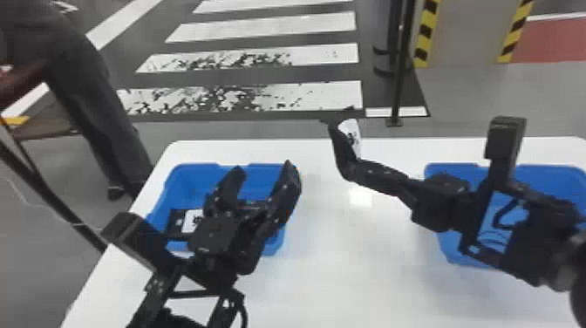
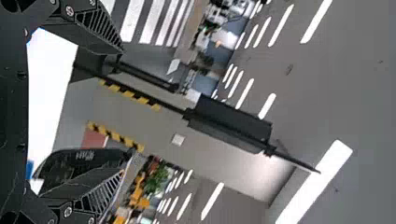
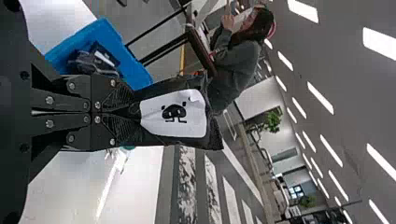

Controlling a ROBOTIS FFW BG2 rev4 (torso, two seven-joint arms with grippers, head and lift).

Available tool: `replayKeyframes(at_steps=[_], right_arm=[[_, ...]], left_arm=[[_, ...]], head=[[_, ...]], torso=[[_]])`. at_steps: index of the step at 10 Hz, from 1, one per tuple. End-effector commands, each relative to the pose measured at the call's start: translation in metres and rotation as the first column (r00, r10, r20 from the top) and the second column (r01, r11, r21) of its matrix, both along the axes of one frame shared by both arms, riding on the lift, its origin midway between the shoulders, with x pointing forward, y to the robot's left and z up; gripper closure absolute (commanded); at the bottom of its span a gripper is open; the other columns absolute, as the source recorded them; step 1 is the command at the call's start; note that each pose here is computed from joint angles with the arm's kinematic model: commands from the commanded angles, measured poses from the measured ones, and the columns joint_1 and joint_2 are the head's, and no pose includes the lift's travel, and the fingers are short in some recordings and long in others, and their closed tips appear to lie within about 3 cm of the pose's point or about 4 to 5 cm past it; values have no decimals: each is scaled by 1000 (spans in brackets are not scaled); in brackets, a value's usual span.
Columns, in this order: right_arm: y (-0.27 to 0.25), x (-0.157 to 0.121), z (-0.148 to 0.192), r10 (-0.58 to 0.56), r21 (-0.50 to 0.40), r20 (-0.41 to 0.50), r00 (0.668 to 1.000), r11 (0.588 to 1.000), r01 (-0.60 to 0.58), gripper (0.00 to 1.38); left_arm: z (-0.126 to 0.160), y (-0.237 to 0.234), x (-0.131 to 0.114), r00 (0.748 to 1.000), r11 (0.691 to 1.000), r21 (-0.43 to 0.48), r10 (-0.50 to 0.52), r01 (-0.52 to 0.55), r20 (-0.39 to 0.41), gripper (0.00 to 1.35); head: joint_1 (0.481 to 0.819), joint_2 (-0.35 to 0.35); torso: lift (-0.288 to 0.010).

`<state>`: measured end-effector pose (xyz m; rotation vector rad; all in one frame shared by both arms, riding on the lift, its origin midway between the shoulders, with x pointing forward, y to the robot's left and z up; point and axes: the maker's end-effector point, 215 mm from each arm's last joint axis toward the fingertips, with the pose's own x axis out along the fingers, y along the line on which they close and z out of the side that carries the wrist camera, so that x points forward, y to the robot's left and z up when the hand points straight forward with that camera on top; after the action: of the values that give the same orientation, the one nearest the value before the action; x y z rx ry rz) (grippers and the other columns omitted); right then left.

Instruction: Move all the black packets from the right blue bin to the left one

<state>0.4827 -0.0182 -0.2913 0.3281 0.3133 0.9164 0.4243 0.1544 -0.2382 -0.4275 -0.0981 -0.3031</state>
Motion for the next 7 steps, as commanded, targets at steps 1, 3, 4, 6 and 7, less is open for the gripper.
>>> replayKeyframes(at_steps=[1,3,4,6,7], right_arm=[[16,-8,3,36,10,1,999,999,-36,1148],[40,-23,12,97,39,3,995,994,-97,1148],[54,-35,12,132,53,-5,991,990,-132,1148],[78,-54,11,198,75,-28,980,978,-195,1148],[89,-64,10,228,82,-38,973,971,-224,1148]], left_arm=[[1,-13,5,998,997,-37,-62,61,-27,136],[5,-22,5,996,996,-30,-89,88,-24,136],[5,-23,4,996,995,-33,-91,90,-24,136],[6,-22,5,996,996,-26,-88,88,-20,136],[7,-23,5,996,996,-25,-87,87,-18,136]], head=[[695,168],[695,173],[695,183],[695,211],[695,232]], torso=[[-140],[-140],[-140],[-140],[-140]])
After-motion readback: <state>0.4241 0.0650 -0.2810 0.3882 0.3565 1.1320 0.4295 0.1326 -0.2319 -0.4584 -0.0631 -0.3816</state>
